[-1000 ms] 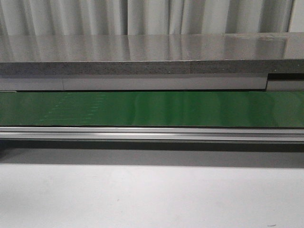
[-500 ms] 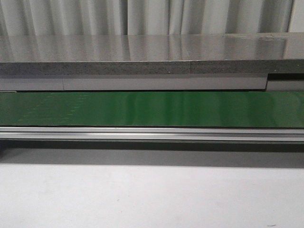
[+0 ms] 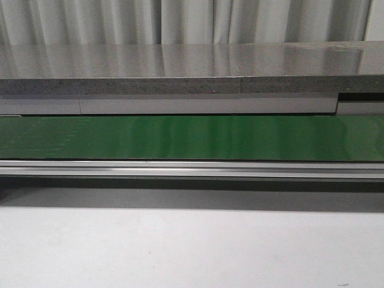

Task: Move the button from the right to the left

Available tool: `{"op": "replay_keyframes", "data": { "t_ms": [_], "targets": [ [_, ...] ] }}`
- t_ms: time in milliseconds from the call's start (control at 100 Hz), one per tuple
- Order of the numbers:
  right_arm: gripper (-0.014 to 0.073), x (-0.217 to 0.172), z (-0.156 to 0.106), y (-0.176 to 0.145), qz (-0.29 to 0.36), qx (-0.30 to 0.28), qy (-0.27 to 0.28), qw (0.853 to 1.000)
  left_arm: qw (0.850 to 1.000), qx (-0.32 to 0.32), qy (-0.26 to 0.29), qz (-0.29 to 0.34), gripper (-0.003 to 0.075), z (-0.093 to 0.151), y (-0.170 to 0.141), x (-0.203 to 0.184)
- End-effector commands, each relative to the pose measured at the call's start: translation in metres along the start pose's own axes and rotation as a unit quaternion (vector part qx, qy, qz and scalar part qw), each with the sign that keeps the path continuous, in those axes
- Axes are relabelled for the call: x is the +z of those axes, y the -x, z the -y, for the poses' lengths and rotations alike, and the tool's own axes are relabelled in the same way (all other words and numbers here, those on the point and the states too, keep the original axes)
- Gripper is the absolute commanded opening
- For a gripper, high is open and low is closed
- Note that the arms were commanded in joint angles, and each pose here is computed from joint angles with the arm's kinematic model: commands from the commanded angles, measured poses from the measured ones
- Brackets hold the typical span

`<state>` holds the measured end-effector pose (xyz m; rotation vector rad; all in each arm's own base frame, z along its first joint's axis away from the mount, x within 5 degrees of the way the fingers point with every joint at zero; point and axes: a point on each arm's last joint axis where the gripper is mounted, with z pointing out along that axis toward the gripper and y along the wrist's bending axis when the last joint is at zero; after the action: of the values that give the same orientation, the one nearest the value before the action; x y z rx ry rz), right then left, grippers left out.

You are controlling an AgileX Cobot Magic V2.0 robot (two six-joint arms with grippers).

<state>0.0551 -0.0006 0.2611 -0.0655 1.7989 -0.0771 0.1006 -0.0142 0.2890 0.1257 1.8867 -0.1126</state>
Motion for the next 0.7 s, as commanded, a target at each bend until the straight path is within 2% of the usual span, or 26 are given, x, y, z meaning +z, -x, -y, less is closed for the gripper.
{"op": "replay_keyframes", "data": {
  "t_ms": [0,110,230,420,690],
  "targets": [
    [-0.0059,-0.002,0.002,0.014,0.046,-0.005,-0.005,0.999,0.996,0.002,0.009,0.084,-0.0020,-0.001,0.008,-0.003],
    [-0.0059,-0.002,0.002,0.014,0.046,-0.005,-0.005,0.999,0.990,0.022,0.022,0.135,-0.0020,-0.003,-0.004,-0.007],
    [-0.0059,-0.002,0.002,0.014,0.046,-0.005,-0.005,0.999,0.985,0.005,0.024,0.173,-0.0020,-0.004,-0.024,-0.011],
    [-0.0059,-0.002,0.002,0.014,0.046,-0.005,-0.005,0.999,0.983,-0.010,0.020,0.181,-0.0020,-0.003,-0.063,-0.014],
    [-0.0059,-0.002,0.002,0.014,0.046,-0.005,-0.005,0.999,0.975,-0.009,0.020,0.220,-0.0020,-0.003,-0.095,-0.018]
  ]
}}
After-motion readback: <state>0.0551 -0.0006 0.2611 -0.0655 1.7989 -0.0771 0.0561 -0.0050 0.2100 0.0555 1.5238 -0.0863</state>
